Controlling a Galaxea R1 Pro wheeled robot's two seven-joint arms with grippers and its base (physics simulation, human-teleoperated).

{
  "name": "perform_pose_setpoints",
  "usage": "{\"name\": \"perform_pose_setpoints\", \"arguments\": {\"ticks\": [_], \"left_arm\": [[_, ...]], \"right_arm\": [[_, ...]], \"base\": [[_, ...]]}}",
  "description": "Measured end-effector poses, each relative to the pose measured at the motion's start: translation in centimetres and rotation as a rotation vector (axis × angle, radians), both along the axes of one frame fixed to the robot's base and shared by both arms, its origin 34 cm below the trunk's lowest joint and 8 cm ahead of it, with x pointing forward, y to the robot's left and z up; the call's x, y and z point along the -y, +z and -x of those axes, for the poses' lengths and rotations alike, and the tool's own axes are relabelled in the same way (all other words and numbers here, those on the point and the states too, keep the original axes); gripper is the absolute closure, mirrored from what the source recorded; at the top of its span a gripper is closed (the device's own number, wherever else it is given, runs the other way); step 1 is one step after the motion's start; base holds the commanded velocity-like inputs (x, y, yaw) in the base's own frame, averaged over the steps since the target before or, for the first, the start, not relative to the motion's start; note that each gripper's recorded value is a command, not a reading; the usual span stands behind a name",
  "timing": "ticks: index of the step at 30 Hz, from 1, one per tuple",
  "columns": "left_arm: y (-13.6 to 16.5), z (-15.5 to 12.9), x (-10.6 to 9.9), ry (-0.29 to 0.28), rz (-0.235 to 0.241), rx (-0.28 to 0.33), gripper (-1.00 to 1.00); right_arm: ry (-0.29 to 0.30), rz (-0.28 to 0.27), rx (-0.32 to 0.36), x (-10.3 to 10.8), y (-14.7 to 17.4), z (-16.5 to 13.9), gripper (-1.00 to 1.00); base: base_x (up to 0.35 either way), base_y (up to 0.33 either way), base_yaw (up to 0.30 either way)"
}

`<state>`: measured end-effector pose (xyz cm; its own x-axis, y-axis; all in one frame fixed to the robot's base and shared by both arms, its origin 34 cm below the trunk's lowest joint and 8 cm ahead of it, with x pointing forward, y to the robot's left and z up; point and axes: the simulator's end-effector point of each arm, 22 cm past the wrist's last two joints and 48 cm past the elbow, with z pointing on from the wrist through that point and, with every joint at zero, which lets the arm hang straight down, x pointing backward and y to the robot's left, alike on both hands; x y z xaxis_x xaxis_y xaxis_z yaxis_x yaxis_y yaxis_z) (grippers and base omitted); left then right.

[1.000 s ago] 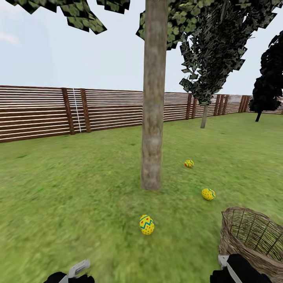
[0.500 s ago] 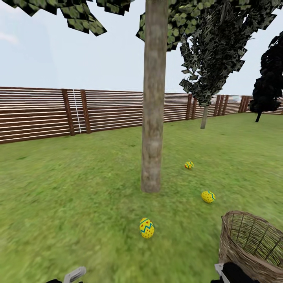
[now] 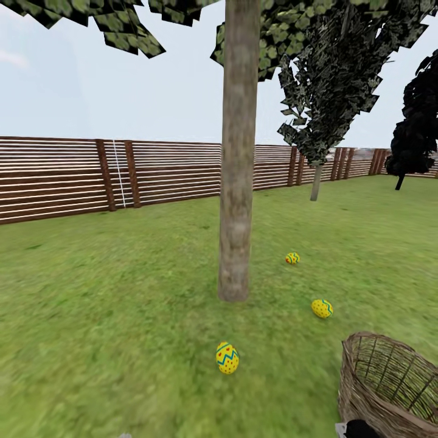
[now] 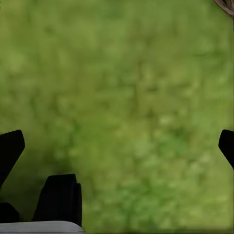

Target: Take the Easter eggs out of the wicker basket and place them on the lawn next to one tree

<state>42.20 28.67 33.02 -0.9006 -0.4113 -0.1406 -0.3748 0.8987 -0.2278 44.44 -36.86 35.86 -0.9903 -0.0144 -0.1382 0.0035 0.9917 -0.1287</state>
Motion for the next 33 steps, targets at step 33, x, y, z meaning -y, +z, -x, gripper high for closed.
{"name": "perform_pose_setpoints", "arguments": {"ticks": [33], "left_arm": [[6.7,-0.9,0.5,-0.014,-0.002,0.001,-1.00]], "right_arm": [[0.006,-0.004,0.025,0.2,5.0,0.8,-1.00]], "base": [[0.000,0.000,-0.049]]}}
